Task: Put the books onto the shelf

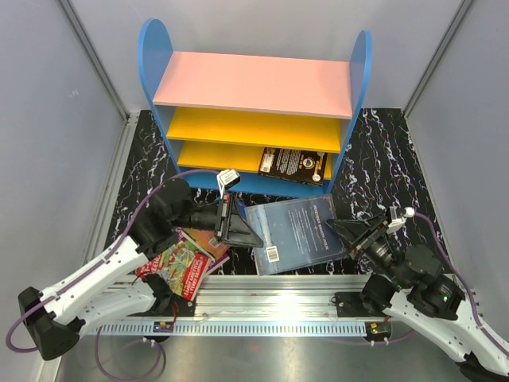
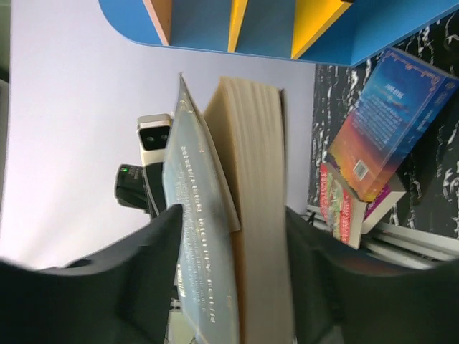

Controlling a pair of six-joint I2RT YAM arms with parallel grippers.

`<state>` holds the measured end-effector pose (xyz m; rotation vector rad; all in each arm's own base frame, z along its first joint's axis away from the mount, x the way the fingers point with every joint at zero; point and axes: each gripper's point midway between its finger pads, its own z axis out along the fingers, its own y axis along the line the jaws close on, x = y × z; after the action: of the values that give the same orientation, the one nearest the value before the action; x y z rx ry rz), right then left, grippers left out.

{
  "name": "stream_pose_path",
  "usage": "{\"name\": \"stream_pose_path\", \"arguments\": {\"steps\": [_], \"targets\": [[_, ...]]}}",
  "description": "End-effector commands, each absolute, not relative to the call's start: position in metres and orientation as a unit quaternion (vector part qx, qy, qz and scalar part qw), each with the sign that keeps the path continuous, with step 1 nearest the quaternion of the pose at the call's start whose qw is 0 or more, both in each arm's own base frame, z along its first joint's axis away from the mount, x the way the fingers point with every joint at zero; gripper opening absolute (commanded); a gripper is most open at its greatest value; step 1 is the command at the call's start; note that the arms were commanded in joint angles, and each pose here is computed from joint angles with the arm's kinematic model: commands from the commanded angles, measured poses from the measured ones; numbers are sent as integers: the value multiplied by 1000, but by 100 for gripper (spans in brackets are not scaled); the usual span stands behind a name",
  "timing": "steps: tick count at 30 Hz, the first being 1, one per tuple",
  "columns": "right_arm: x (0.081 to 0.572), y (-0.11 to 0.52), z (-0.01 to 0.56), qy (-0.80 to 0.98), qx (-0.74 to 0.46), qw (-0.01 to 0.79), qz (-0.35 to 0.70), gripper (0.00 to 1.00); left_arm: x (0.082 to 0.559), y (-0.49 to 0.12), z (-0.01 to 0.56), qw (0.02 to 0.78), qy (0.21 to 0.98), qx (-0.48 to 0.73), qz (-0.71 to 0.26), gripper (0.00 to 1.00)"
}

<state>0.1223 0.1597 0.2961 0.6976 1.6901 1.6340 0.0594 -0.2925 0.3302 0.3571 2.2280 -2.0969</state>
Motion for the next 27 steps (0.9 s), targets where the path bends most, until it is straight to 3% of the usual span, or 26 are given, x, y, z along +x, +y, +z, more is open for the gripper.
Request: {"name": "stream_pose_path", "arguments": {"steps": [1,3,6,7,8,10,11,13,14,15,21,27], "targets": [[119,170,331,614,242,334,673,56,55,-292,359,67,679,170,-711,0],[119,173,332,617,239,331,673,45,58,-293,357,74,682,174,-706,0],[118,173,331,621,236,332,669,19,65,-297,347,81,702,172,-686,0],[118,173,330,623,236,333,667,6,69,-298,331,68,731,154,-662,0],[118,172,328,628,237,332,663,1,73,-299,325,70,744,150,-647,0],[120,169,327,630,243,338,655,0,86,-293,309,95,791,137,-589,4],[120,166,326,635,247,341,648,0,96,-291,297,105,816,125,-555,21],[128,157,326,634,269,359,630,0,116,-272,281,154,866,101,-464,65],[132,155,321,641,278,365,615,0,124,-266,274,166,880,92,-435,92],[139,149,321,636,294,380,604,0,135,-252,272,194,896,78,-392,99],[171,151,316,626,338,417,566,0,156,-220,272,246,914,41,-319,99],[203,163,302,584,386,433,568,0,152,-207,264,247,917,27,-311,99]]}}
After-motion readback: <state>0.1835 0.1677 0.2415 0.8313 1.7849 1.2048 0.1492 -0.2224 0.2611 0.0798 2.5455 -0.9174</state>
